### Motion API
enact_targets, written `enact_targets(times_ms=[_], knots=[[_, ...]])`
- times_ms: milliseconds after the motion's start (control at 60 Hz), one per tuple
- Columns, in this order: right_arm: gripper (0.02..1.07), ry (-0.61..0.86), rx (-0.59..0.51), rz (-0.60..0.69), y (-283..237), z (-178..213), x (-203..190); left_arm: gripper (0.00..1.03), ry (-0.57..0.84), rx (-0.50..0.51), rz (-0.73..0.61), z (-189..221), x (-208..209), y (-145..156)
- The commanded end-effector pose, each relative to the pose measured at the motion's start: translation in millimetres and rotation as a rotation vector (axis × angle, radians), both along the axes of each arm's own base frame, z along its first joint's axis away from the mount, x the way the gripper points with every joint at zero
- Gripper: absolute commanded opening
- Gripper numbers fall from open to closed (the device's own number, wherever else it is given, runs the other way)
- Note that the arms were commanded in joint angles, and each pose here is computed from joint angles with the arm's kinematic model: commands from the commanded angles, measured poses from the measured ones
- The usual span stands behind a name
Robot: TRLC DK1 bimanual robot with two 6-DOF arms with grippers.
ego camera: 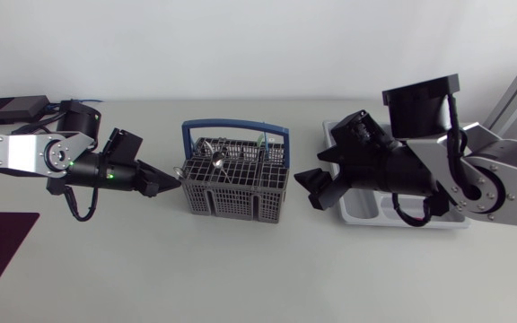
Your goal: Unload the cutlery basket into the drawer organizer.
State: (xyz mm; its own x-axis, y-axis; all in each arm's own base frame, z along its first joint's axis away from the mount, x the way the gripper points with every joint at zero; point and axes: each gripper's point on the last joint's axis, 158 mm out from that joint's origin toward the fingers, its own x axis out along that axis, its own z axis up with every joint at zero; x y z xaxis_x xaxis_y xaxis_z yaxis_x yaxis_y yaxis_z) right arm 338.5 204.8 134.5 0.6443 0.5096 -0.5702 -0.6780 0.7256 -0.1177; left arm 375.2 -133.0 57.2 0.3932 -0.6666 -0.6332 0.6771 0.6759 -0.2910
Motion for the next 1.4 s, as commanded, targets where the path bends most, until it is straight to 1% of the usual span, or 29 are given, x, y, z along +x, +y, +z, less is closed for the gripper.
enact_targets(times_ms=[0, 233, 467, 567, 667, 833, 883, 917, 1050, 1167, 1233, 1317, 1383], knots=[[0.88, 0.042, -0.008, -0.007, -3, -14, -11, 0.48, 0.009, -0.013, -0.009, 0, 1, -7], [0.88, 0.047, -0.004, 0.011, 2, -12, -22, 0.48, -0.004, -0.008, -0.055, 4, -15, -22], [0.89, 0.032, -0.008, 0.025, 6, 0, -35, 0.48, -0.005, 0.006, -0.086, 1, -29, -30], [0.89, 0.022, -0.008, 0.033, 9, 5, -41, 0.48, -0.016, 0.024, -0.083, 1, -31, -27], [0.89, 0.016, -0.012, 0.037, 11, 8, -45, 0.48, -0.052, 0.045, -0.058, 7, -29, -14], [0.89, -0.007, -0.044, 0.051, 21, 8, -53, 0.63, -0.114, 0.071, -0.037, 17, -39, 3], [0.89, -0.019, -0.056, 0.056, 28, 8, -55, 0.71, -0.133, 0.08, -0.038, 19, -44, 7], [0.89, -0.026, -0.065, 0.064, 34, 8, -58, 0.73, -0.14, 0.083, -0.037, 20, -48, 8], [0.91, -0.03, -0.095, 0.079, 55, 8, -61, 0.78, -0.157, 0.087, -0.023, 23, -55, 14], [0.91, -0.022, -0.1, 0.094, 68, 10, -62, 0.78, -0.169, 0.087, -0.025, 25, -59, 13], [0.91, -0.017, -0.097, 0.089, 72, 11, -61, 0.83, -0.178, 0.087, -0.023, 27, -60, 14], [0.91, -0.016, -0.107, 0.082, 80, 9, -59, 0.84, -0.19, 0.089, -0.015, 30, -61, 17], [0.91, -0.027, -0.136, 0.058, 86, 7, -55, 0.84, -0.196, 0.093, 0.003, 31, -61, 23]])
